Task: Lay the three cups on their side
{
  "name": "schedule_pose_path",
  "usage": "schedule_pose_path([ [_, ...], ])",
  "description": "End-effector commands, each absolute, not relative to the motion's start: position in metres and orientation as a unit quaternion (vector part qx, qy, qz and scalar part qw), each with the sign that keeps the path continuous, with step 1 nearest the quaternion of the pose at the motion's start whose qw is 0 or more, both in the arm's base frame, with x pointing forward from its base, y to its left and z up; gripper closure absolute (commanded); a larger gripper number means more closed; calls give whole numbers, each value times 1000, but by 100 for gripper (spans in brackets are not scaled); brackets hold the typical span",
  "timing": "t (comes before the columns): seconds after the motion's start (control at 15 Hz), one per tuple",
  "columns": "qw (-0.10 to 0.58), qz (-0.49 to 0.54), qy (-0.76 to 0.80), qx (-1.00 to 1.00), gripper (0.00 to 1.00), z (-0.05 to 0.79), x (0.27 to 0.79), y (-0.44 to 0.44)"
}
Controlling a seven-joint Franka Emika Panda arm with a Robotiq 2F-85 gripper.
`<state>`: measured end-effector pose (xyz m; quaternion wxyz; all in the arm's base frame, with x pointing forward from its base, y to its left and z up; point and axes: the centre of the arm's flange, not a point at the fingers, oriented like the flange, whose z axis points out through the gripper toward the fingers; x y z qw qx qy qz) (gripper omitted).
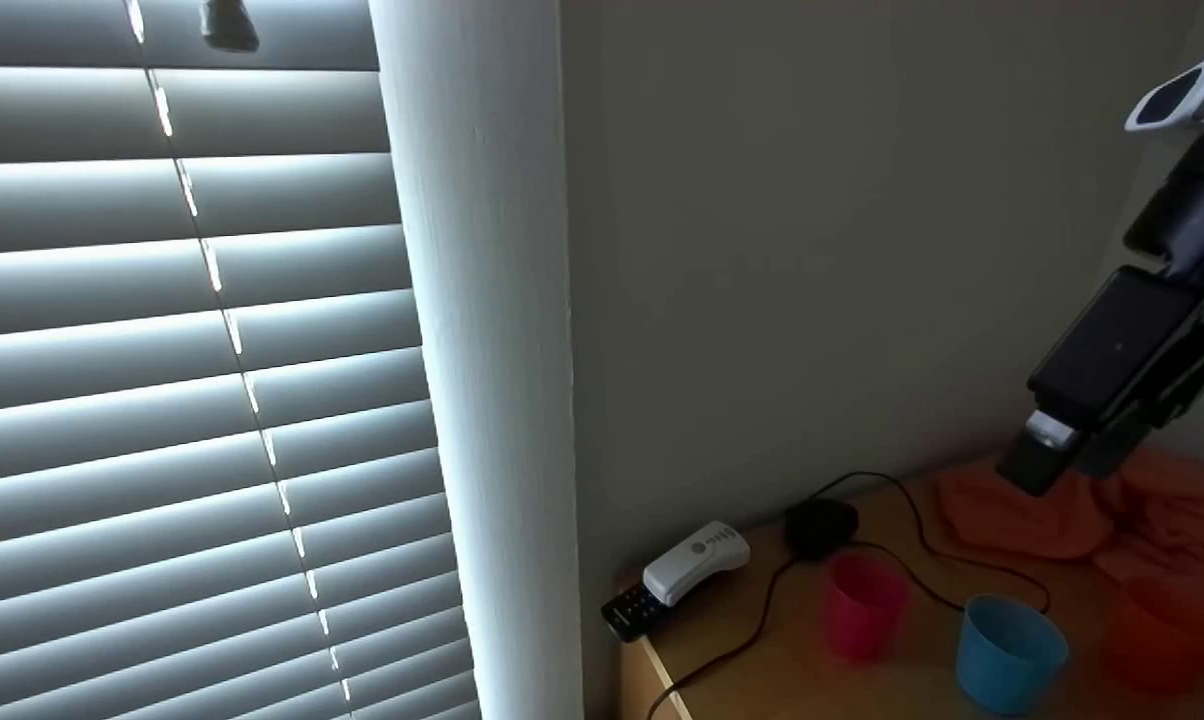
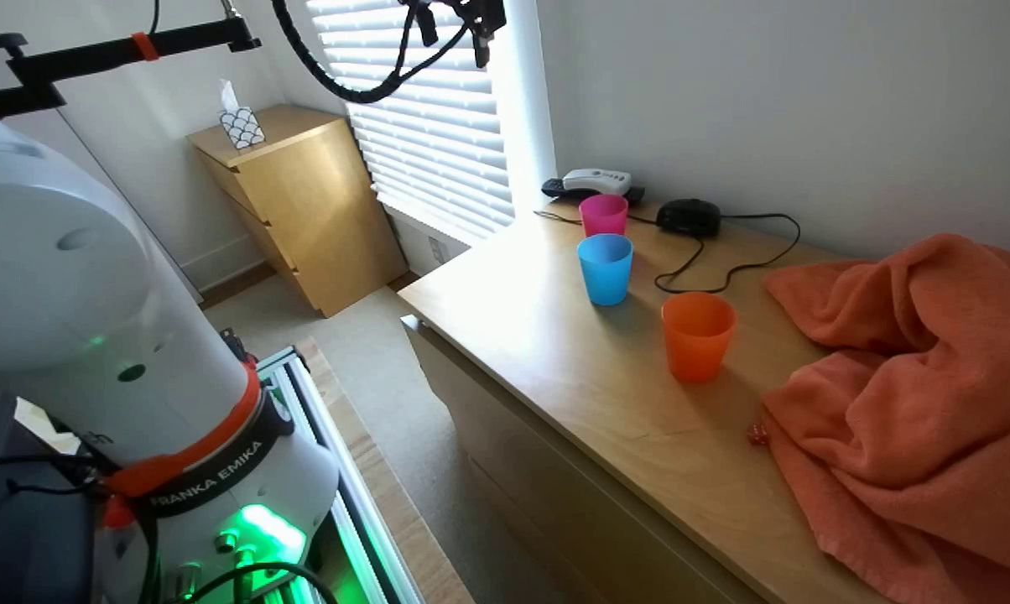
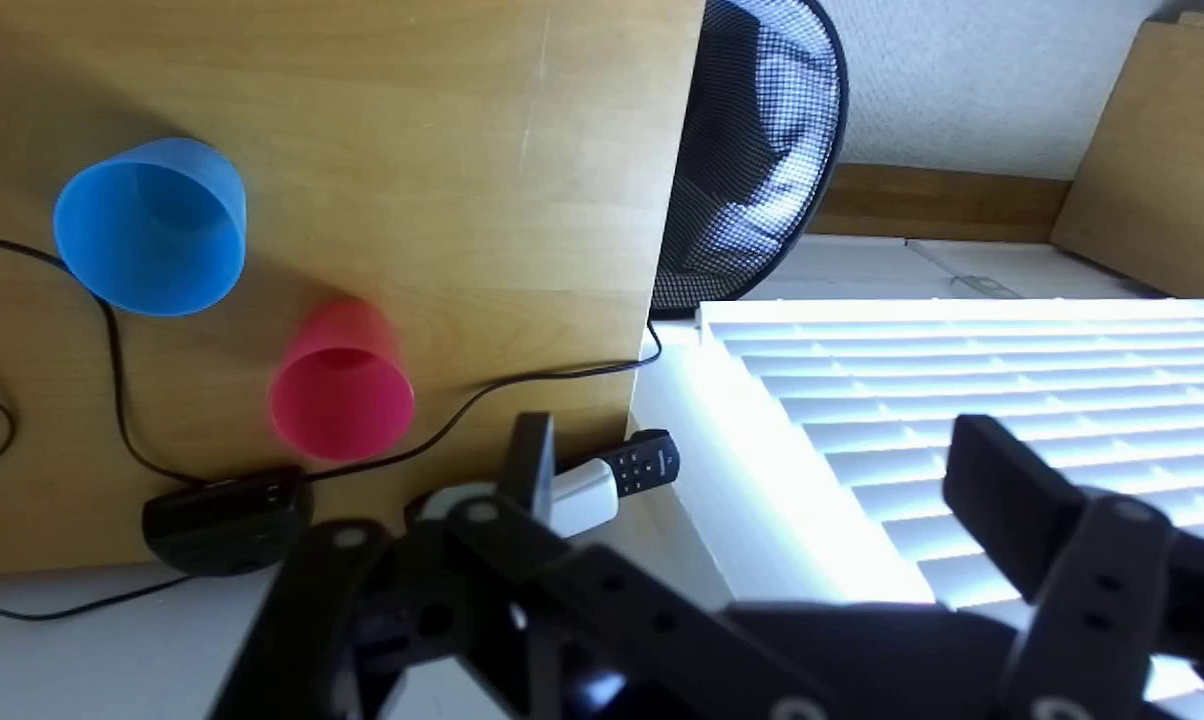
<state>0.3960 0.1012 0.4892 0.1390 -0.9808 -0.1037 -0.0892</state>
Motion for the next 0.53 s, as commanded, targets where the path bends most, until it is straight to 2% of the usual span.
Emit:
schedule_pose_path([
  [0.0, 139, -89, -104, -981, 0, 489, 396, 101],
  [0.47, 142, -70, -63, -985, 0, 476, 405, 77],
])
